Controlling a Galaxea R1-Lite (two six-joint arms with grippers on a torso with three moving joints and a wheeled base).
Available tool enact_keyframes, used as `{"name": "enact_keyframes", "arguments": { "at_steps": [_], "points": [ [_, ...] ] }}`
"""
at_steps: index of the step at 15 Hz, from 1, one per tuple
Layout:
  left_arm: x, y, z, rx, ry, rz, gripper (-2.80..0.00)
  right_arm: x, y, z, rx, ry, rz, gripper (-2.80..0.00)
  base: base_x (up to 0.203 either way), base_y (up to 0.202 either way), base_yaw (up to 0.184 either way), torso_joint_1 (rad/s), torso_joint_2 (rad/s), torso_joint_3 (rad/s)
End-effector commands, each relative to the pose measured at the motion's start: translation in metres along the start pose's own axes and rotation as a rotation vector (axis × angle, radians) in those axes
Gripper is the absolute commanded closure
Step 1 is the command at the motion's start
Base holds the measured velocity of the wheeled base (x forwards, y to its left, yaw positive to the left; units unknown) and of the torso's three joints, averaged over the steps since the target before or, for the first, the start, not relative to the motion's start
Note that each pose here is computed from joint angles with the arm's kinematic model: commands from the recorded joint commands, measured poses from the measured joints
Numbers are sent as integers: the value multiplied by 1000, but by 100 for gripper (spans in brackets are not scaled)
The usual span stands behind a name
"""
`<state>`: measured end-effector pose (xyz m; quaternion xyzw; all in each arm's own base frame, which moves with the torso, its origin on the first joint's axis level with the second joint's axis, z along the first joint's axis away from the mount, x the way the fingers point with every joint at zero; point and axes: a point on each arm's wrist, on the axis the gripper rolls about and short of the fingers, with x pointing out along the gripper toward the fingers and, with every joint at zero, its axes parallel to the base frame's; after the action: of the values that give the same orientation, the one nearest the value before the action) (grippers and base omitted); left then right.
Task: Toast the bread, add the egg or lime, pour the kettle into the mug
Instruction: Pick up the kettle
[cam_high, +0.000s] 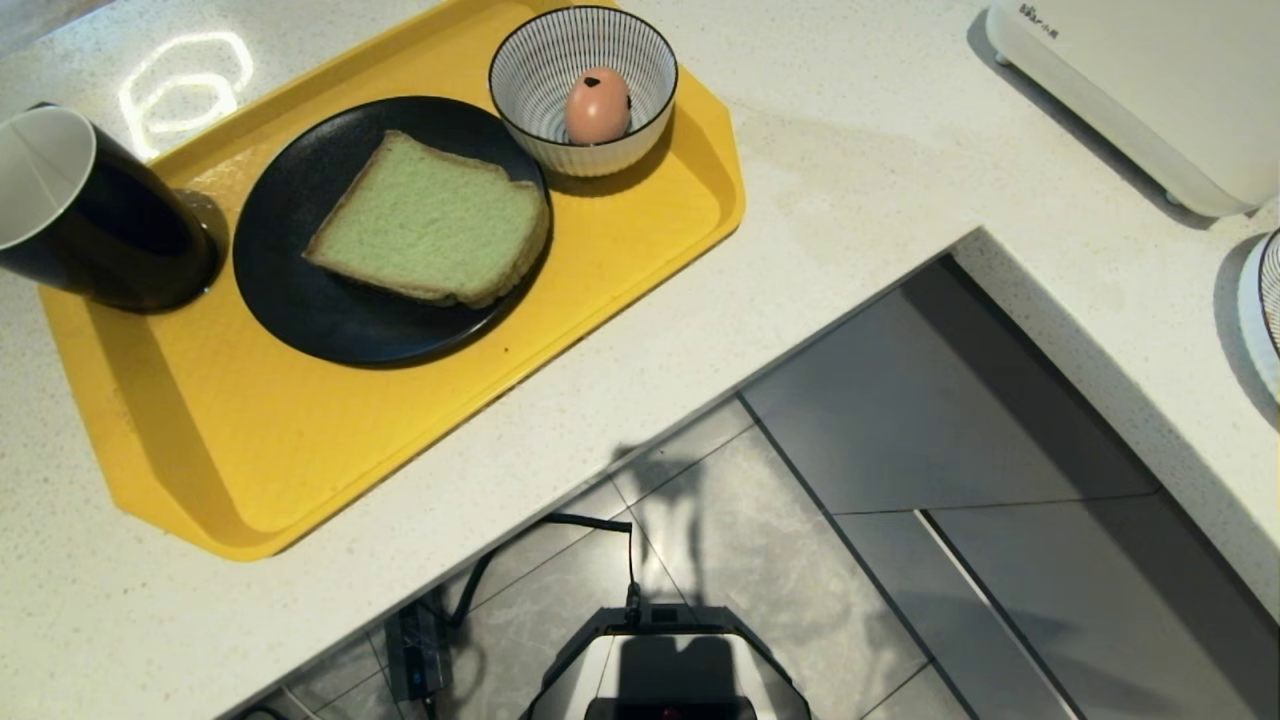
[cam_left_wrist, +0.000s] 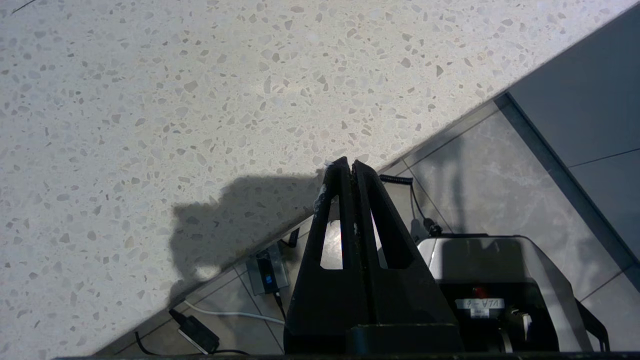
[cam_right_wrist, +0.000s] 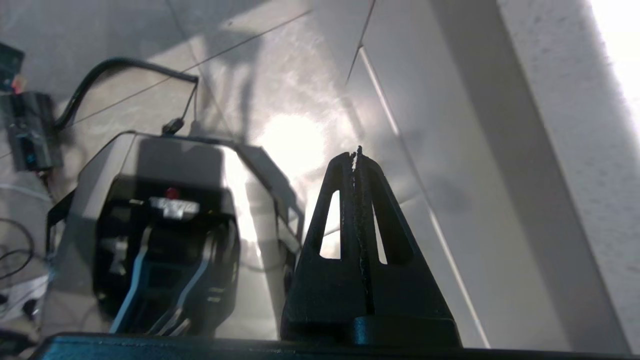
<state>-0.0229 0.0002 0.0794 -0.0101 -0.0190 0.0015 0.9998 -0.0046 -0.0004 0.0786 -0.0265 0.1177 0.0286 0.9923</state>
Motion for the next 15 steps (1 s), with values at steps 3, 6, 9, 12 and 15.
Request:
{"name": "enact_keyframes", "arguments": {
  "at_steps": [3, 6, 9, 12, 15],
  "points": [
    [1, 0, -4, 0, 13, 1, 0, -13, 2, -6, -44, -183, -32, 0, 0, 0, 0, 0, 0, 0],
    [1, 0, -4, 0, 13, 0, 0, -17, 2, -8, -45, -226, -39, 0, 0, 0, 0, 0, 0, 0],
    [1, 0, -4, 0, 13, 0, 0, -17, 2, -8, -42, -228, -39, 0, 0, 0, 0, 0, 0, 0],
    [1, 0, -4, 0, 13, 0, 0, -17, 2, -8, -21, -227, -39, 0, 0, 0, 0, 0, 0, 0],
    [1, 0, -4, 0, 13, 0, 0, -17, 2, -8, -9, -227, -41, 0, 0, 0, 0, 0, 0, 0]
  ]
}}
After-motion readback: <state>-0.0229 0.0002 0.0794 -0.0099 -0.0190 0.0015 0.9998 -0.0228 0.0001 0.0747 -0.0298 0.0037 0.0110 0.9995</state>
